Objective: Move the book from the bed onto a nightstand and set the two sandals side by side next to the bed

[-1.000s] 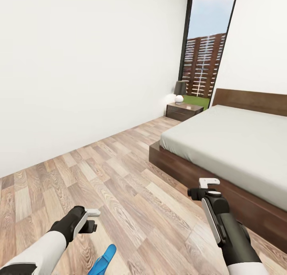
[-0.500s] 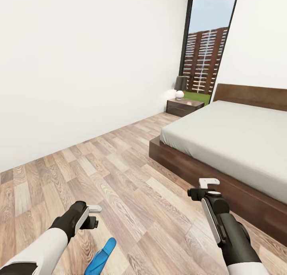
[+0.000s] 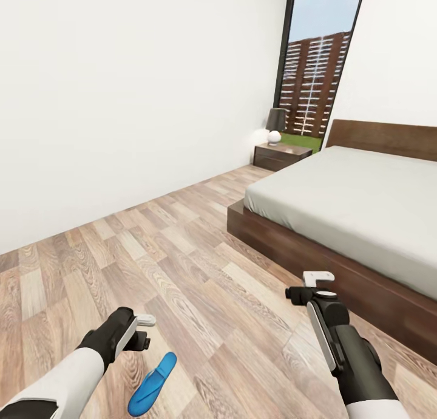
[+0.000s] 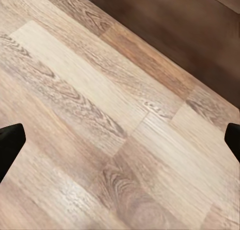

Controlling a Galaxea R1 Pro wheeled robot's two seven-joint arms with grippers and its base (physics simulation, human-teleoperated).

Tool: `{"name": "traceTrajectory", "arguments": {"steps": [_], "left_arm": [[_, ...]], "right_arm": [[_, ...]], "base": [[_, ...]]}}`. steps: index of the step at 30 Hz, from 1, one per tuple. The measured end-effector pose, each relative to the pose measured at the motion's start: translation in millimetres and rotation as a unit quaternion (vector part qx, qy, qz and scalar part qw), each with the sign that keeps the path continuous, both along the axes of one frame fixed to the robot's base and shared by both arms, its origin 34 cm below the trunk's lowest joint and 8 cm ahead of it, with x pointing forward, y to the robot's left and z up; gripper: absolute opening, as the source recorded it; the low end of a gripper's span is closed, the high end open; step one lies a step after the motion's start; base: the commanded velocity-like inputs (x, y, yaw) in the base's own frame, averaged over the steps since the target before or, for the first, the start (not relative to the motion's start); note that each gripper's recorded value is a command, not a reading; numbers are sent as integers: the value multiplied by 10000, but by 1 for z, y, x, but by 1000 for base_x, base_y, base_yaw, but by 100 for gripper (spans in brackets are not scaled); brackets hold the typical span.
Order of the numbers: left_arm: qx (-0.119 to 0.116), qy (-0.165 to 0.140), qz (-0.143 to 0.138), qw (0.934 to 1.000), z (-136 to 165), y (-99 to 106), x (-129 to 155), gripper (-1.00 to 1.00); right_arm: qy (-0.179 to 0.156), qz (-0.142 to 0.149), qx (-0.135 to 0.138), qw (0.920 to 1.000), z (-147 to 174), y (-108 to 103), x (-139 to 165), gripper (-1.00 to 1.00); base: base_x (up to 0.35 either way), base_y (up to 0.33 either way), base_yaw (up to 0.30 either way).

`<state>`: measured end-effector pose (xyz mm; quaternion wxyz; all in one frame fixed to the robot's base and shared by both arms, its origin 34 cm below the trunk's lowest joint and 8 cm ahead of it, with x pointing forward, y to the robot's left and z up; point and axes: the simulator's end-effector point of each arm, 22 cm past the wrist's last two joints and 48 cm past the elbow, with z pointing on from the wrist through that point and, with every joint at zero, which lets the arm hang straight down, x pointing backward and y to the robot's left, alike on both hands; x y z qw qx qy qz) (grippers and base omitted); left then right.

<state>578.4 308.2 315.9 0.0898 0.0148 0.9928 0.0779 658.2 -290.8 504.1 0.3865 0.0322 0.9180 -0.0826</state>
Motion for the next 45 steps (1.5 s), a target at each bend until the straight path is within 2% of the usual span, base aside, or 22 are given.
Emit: {"name": "traceTrajectory", "arguments": {"steps": [5,9,10,13,24,29,32,39,45], "left_arm": [[102,20,-139,9998,-15,3,-4,100],[-98,16,-273,9996,-29,-6,-6,100],[-134,-58,-417,9990,-32,-9,-3,100],[-108,-119,-572,9982,-40,-10,0,100],[-56,32,-788,9969,-71,-12,-8,100],[-232,168,-860,9959,-85,-2,-16,100],[-294,120,-900,9954,-92,1,-15,100],[-355,4,-1038,9940,-109,-5,-12,100],[-375,79,-1079,9934,-124,-9,-18,100]], "right_arm": [[-128,37,53,9999,-4,3,-3,100],[-185,49,65,9998,-10,4,-11,100],[-182,51,68,9998,-11,4,-13,100],[-108,52,69,9999,-20,4,-14,100],[217,50,72,9997,-58,4,-17,100],[359,52,73,9993,-74,4,-19,100],[443,51,72,9990,-84,4,-21,100],[652,51,71,9978,-107,4,-25,100],[828,50,73,9965,-127,4,-29,100]], "base": [[0,0,0],[0,0,0],[0,0,0],[0,0,0],[0,0,0],[0,0,0],[0,0,0],[0,0,0],[0,0,0]]}}
